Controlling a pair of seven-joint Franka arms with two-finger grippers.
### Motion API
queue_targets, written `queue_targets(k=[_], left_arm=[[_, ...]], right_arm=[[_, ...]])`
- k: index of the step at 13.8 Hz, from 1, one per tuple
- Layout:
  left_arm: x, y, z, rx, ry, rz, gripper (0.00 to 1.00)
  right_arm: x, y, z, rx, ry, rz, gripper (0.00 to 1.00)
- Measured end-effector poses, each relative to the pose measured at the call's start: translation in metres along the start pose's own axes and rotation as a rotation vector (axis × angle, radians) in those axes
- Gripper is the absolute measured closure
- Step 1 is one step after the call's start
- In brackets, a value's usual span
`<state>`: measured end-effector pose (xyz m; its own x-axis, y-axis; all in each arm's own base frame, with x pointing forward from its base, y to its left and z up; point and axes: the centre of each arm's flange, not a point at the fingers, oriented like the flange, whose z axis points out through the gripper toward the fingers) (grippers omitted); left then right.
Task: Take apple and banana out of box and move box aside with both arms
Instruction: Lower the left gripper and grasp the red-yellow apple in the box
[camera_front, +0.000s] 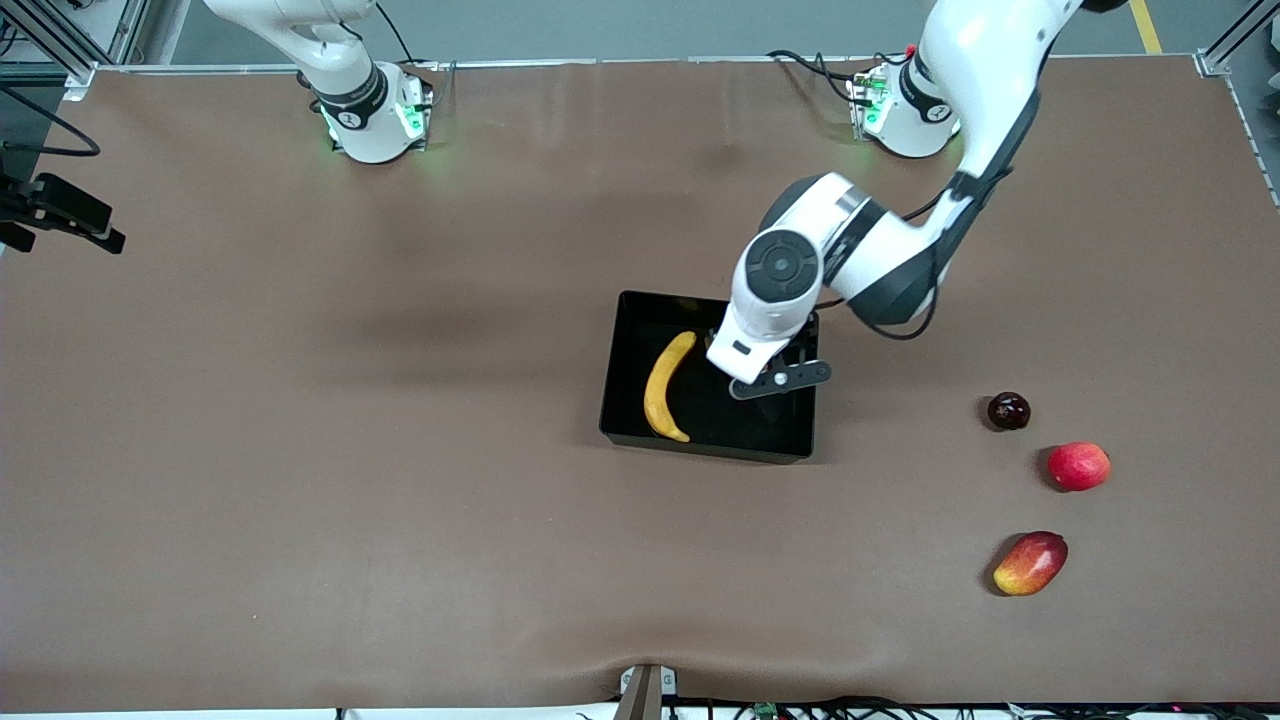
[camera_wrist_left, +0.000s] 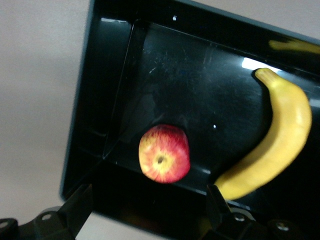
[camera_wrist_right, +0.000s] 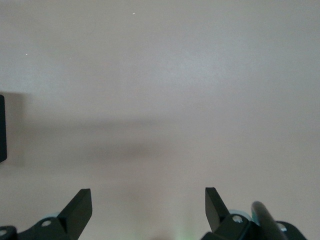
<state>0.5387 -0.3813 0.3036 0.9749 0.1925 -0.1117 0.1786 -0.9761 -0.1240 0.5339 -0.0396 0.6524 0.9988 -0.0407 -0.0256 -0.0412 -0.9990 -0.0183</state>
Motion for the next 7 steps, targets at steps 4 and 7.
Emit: queue_targets(k=[4,7], left_arm=[[-0.007,0.018,0.050,-0.008,0.030,-0.036,0.00],[-0.015,0.016,0.080,-0.002,0.019,-0.039,0.00]], right_arm=[[0.000,0.000,0.000,0.000,0.000,-0.001,0.00],[0.000,-0.001,0.000,0.000,0.000,-0.001,0.00]])
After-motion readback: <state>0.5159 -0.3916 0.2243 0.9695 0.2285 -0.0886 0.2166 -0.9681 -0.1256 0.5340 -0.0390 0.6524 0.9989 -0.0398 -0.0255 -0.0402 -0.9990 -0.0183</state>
